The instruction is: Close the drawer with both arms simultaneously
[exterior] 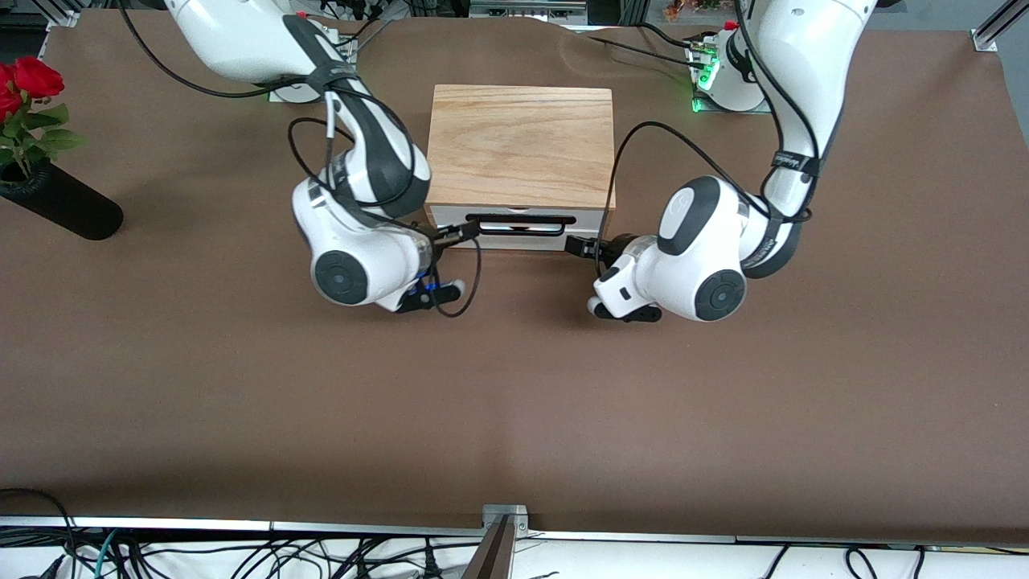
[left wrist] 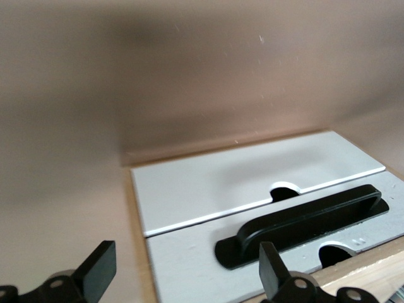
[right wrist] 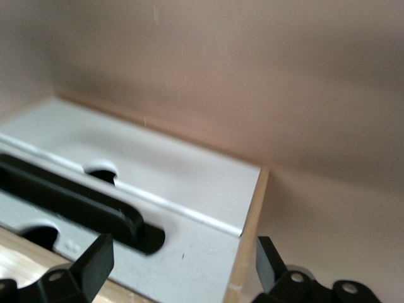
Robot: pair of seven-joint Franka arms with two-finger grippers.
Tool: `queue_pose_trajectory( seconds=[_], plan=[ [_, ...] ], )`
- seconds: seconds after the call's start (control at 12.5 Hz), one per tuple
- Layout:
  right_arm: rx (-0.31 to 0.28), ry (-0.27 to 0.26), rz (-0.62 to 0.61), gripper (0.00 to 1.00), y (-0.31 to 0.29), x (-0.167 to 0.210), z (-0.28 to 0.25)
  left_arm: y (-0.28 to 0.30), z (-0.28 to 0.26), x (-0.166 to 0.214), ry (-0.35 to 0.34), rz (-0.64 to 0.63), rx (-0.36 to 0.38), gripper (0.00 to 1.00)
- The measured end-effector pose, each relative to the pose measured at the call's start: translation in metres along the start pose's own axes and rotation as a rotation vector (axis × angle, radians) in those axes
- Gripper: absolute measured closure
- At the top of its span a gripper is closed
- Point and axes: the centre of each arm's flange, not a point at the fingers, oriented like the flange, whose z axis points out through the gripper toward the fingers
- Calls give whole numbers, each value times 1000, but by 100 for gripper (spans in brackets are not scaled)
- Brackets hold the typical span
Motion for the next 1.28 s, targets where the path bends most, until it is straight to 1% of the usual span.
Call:
queue_pose_trajectory(
  seconds=[0.08, 0.24, 0.32, 0.4, 0.56, 0.64, 0.8, 0.88, 0.96, 1.04, 1.2, 1.28],
  plan=[
    [-8, 60, 0, 0, 14, 8, -21, -4, -20, -4, 53, 18, 82, 0],
    [-73, 153, -32, 0, 41, 17, -57, -6, -72, -19, 173, 54, 244, 0],
    [-113, 191, -43, 0, 52, 19, -75, -5, -96, -33, 208, 63, 314, 0],
    [-142, 218, -44, 0, 60, 19, -91, -2, -114, -48, 225, 66, 366, 0],
    [-176, 254, -12, 0, 81, 14, -125, -3, -150, -79, 262, 49, 439, 0],
    [-187, 280, 11, 0, 94, 9, -147, -10, -174, -94, 292, 29, 451, 0],
    [-196, 344, 55, 0, 119, -6, -193, -41, -230, -127, 366, -35, 426, 0],
    [-196, 387, 79, 0, 133, -20, -222, -64, -259, -150, 387, -78, 411, 0],
    [-199, 427, 106, 0, 150, -37, -250, -85, -282, -174, 389, -111, 401, 0],
    [-216, 460, 138, 0, 169, -58, -278, -105, -302, -198, 395, -124, 393, 0],
    [-271, 499, 199, 0, 204, -98, -315, -140, -330, -231, 414, -112, 386, 0],
    [-287, 511, 221, 0, 216, -115, -327, -160, -339, -240, 418, -111, 374, 0]
  ],
)
